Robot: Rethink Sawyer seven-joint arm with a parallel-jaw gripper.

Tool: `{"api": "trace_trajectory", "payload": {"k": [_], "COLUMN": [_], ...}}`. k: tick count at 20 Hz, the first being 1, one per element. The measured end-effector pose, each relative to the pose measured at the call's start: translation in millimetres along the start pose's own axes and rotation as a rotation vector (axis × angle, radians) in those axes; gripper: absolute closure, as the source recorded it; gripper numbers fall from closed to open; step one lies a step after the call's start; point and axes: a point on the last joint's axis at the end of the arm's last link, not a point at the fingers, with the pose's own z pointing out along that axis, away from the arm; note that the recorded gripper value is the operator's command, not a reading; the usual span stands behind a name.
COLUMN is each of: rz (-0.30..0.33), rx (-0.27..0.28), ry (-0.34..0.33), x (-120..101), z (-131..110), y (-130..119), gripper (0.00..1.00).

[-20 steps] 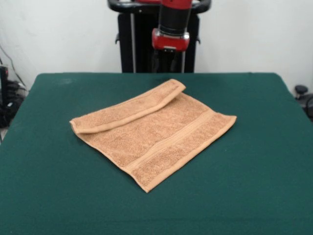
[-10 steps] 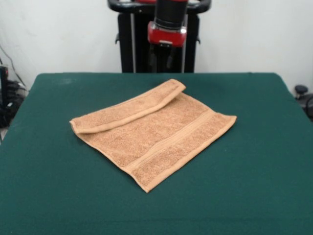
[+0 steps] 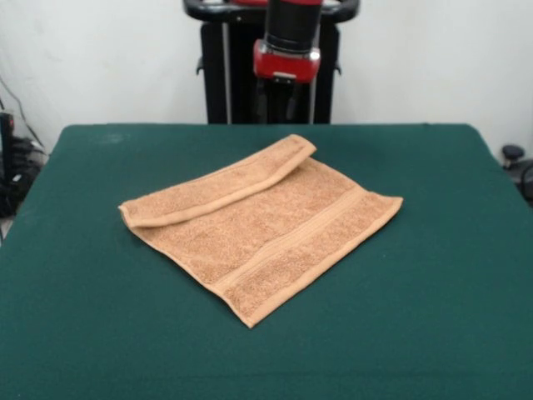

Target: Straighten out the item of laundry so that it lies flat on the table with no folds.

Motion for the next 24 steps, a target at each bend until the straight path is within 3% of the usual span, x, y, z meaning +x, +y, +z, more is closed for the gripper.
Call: {"api": "trace_trajectory", "payload": {"k": [16,24], "rz": [-0.037,-0.051], "rx": [0.024,0.023], "ry": [-0.056,-0.069], "x": [-58.8,-70.0], "z": [39.7,49.7], "y": [-6.2,2.5], "gripper": [0.0,0.0]}}
